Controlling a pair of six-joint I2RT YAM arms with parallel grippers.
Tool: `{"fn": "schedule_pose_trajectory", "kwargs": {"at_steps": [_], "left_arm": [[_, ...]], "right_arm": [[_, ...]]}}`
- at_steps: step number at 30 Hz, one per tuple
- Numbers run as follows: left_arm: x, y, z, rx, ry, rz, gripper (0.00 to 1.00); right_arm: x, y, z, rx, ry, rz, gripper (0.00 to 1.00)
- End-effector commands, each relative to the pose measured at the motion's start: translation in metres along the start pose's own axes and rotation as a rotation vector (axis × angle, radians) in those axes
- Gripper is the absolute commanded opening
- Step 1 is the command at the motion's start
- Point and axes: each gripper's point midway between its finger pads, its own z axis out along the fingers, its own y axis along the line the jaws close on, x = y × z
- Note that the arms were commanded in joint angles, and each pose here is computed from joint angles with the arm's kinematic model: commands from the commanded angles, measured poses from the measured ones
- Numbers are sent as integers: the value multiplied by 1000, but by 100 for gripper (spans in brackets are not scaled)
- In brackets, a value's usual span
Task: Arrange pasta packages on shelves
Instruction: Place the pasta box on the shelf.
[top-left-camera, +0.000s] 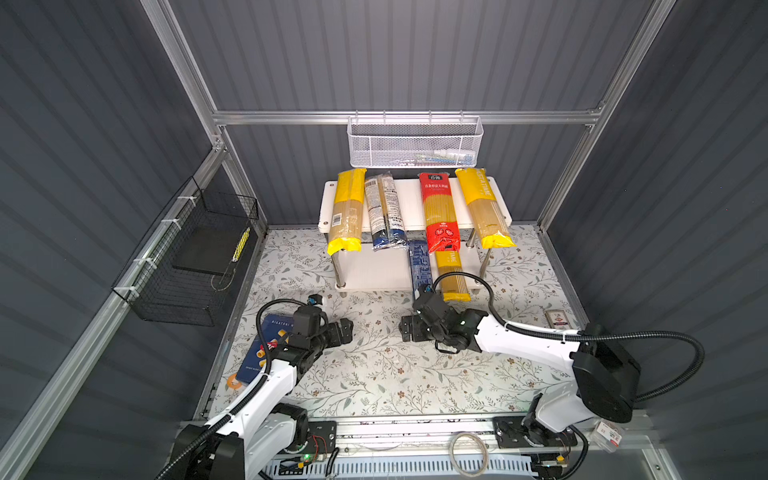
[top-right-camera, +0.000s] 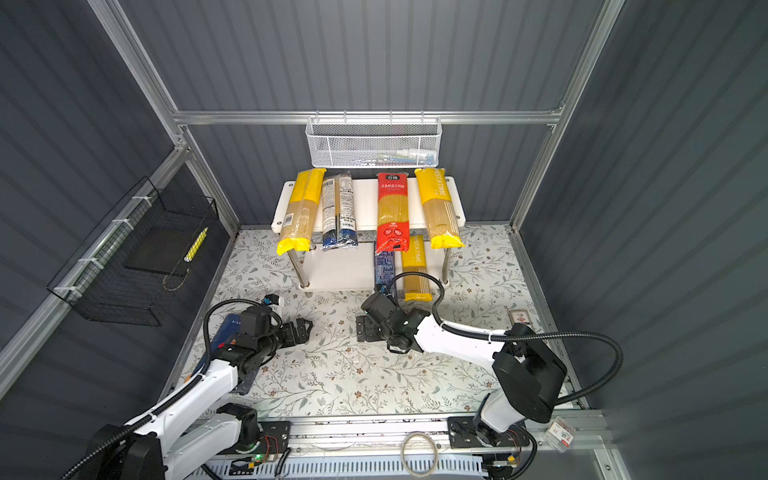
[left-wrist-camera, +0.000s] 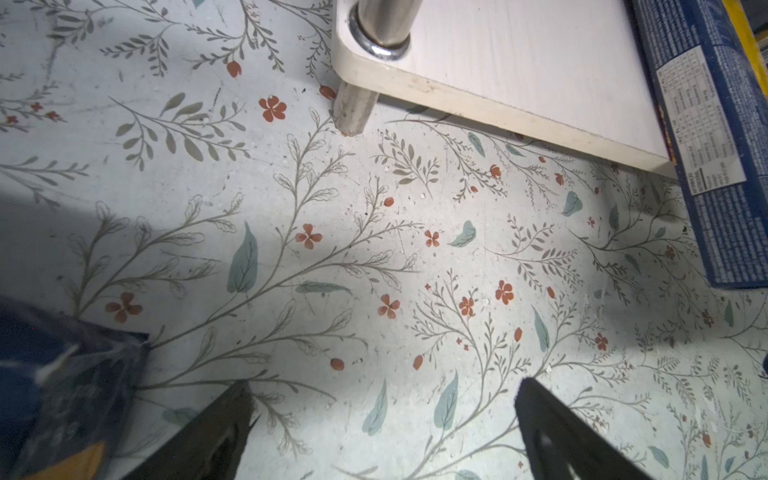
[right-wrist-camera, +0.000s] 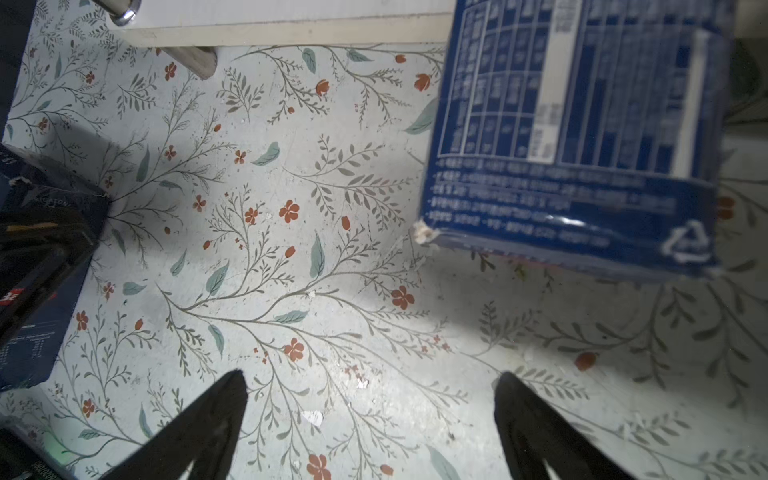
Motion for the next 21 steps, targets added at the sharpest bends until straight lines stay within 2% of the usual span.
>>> {"fn": "schedule_pose_trajectory", "kwargs": {"at_steps": [1, 21], "left_arm": [[-1, 2, -1, -11, -2, 5, 100], [-2, 4, -4, -20, -15, 0, 100]], "right_arm": [[-21, 6, 5, 5, -54, -34, 94], [-59, -10, 27, 35, -140, -46, 94]]}}
